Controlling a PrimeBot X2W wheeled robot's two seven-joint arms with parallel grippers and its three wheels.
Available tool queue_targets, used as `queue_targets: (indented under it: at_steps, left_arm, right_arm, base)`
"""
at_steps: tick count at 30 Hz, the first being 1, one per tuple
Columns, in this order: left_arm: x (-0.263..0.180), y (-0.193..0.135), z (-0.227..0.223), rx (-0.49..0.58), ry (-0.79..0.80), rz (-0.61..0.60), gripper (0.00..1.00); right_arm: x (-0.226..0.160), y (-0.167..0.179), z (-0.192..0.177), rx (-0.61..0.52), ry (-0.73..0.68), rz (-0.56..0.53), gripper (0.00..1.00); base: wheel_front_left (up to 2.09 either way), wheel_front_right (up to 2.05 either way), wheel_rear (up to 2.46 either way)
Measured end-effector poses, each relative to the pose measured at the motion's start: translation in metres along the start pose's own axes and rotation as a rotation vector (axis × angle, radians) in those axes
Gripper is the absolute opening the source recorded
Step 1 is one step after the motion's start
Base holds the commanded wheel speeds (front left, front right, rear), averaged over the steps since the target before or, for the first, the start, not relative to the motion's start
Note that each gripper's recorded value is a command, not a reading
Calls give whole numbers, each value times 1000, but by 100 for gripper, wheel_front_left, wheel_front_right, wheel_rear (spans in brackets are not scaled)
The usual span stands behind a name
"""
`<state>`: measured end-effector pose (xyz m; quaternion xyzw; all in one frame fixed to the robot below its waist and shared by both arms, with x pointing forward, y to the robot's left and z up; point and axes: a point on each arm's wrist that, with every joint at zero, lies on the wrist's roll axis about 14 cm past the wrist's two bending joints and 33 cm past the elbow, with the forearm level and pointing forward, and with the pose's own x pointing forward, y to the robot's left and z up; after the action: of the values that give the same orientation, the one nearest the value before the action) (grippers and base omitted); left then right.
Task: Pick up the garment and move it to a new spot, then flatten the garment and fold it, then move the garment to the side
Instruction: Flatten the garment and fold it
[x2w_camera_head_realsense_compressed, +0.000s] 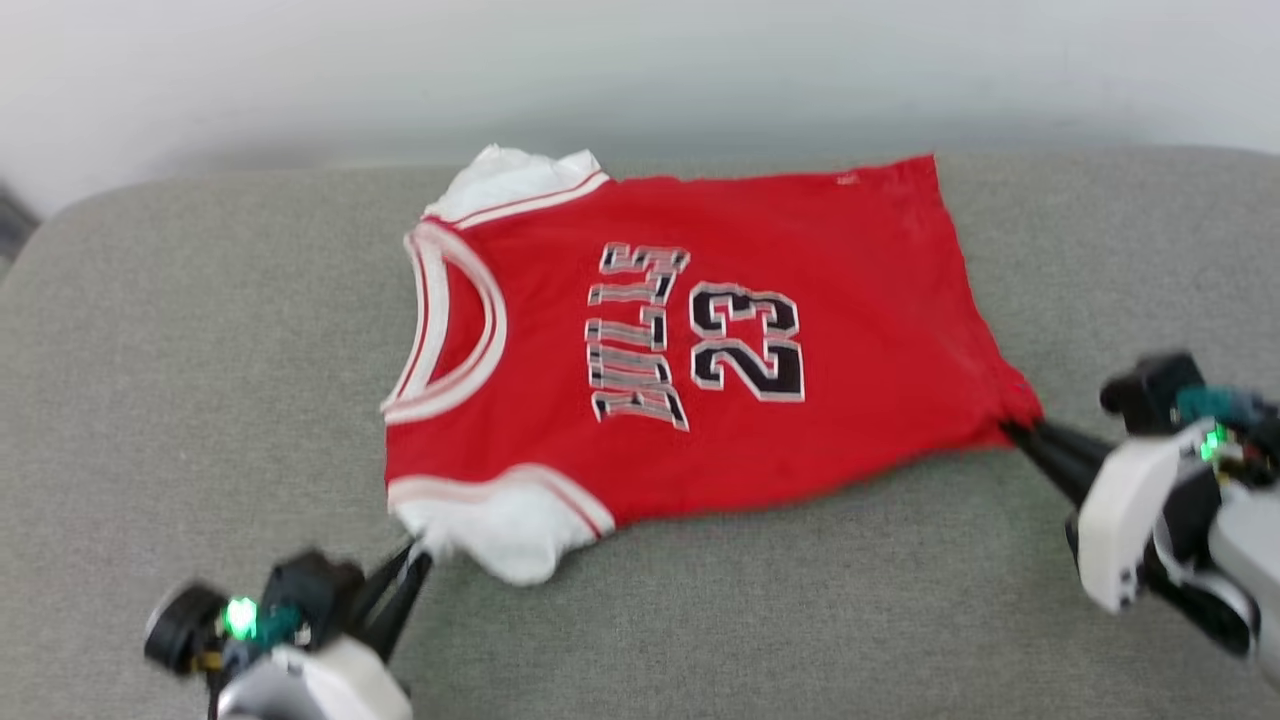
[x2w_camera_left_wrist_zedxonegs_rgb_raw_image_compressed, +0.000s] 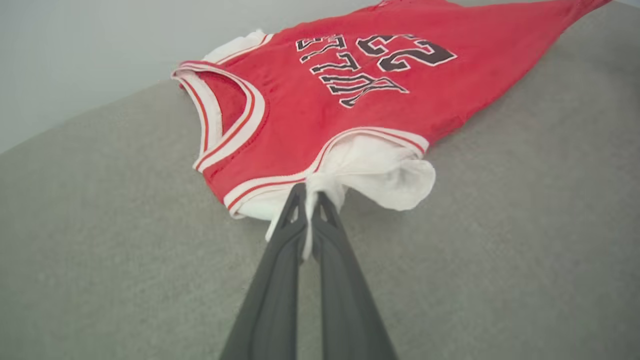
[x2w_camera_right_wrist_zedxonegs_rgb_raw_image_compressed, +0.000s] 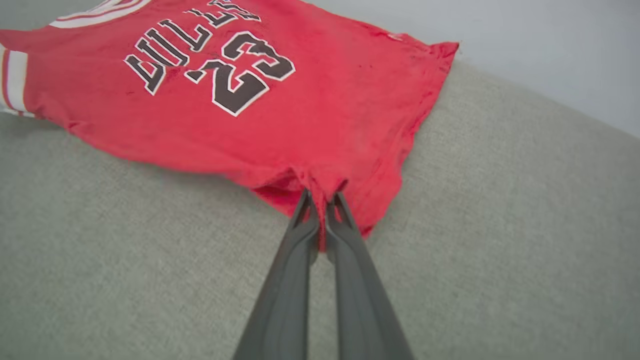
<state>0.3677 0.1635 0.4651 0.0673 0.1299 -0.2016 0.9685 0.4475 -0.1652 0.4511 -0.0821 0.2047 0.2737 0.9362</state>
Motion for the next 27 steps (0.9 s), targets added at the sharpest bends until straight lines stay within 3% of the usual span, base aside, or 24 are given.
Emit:
queue_targets:
  at_steps: [8, 18, 27]
  left_arm:
    - [-57, -22, -41, -99, 116, 43, 0]
    - [-95, -40, -71, -178, 213, 77, 0]
    - [-73, -25, -49, -116, 151, 78, 0]
  right_arm:
    - [-50, 17, -57, 90, 61, -19, 0]
    - [-89, 43, -99, 158, 137, 1, 0]
    - [-80, 40, -78, 150, 101, 3, 0]
  base:
    - [0, 0, 0]
    - [0, 0, 0]
    - [0, 0, 0]
